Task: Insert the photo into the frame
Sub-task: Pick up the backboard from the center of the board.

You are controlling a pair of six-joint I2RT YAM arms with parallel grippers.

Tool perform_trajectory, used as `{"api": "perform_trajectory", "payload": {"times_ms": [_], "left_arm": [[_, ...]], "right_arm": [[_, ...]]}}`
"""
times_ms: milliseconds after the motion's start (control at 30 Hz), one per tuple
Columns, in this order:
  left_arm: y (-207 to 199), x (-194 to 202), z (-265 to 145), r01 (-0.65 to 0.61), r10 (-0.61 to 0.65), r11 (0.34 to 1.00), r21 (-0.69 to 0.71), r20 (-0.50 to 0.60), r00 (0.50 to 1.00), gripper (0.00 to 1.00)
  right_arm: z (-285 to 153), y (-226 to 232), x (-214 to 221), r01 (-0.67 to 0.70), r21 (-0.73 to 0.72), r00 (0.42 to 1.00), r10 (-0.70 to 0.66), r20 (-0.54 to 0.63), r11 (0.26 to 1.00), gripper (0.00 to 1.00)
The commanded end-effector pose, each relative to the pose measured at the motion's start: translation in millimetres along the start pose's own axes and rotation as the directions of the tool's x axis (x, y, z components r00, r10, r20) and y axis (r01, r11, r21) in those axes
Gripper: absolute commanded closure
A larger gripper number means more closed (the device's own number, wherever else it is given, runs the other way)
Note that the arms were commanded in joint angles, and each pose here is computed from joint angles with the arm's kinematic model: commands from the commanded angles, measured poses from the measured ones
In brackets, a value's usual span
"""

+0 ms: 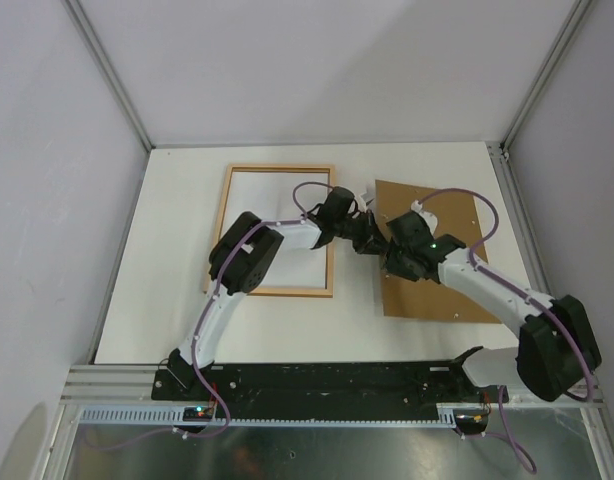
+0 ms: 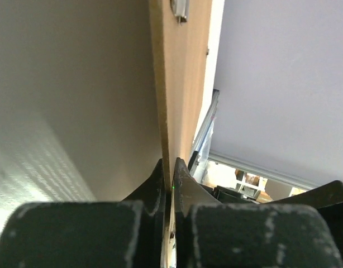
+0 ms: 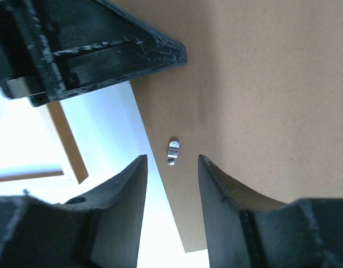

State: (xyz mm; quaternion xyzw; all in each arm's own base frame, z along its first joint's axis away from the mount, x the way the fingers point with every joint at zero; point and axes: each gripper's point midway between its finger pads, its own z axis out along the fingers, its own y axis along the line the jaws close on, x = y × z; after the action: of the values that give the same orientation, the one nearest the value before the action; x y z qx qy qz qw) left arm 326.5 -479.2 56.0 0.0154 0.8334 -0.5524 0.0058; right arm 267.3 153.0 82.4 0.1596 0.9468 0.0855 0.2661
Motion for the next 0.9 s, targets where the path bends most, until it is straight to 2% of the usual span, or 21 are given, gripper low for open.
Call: {"api": "perform_trajectory", "payload": {"times_ms": [0, 200, 300, 500, 767, 867], "left_arm": [[-32.3, -5.9, -14.0, -0.073, 0.072, 0.997, 0.028, 0.051, 0.996, 0.99], [-56.7, -5.3, -34.7, -0.080, 0.076, 0.996, 0.045, 0.073, 0.994, 1.00], [-68.5, -6.0, -51.0, -0.110, 0.106, 0.993, 0.046, 0.087, 0.991, 1.00], [-66.6, -3.7, -98.8, -0.166, 0.160, 0.985, 0.054, 0.091, 0.983, 1.00], [-70.8, -6.5, -179.2, -0.262, 0.249, 0.959, 0.110, 0.124, 0.961, 1.00], [-77.3, -8.4, -207.8, -0.302, 0.283, 0.944, 0.132, 0.146, 0.948, 1.00]], "right_arm": [[-47.2, 10.3, -41.8, 0.049, -0.017, 0.986, -0.046, 0.160, 0.999, 0.50], [-72.4, 22.7, -49.7, 0.208, 0.100, 0.945, -0.226, 0.234, 0.973, 0.38], [-81.5, 24.7, -58.4, 0.224, 0.113, 0.933, -0.247, 0.262, 0.968, 0.35], [-91.8, 10.4, -94.7, 0.165, 0.037, 0.940, -0.169, 0.296, 0.986, 0.32], [-78.9, -15.9, -154.1, -0.003, -0.088, 0.946, 0.031, 0.321, 0.996, 0.31], [-70.8, -24.4, -176.6, -0.054, -0.177, 0.942, 0.108, 0.317, 0.983, 0.29]]}}
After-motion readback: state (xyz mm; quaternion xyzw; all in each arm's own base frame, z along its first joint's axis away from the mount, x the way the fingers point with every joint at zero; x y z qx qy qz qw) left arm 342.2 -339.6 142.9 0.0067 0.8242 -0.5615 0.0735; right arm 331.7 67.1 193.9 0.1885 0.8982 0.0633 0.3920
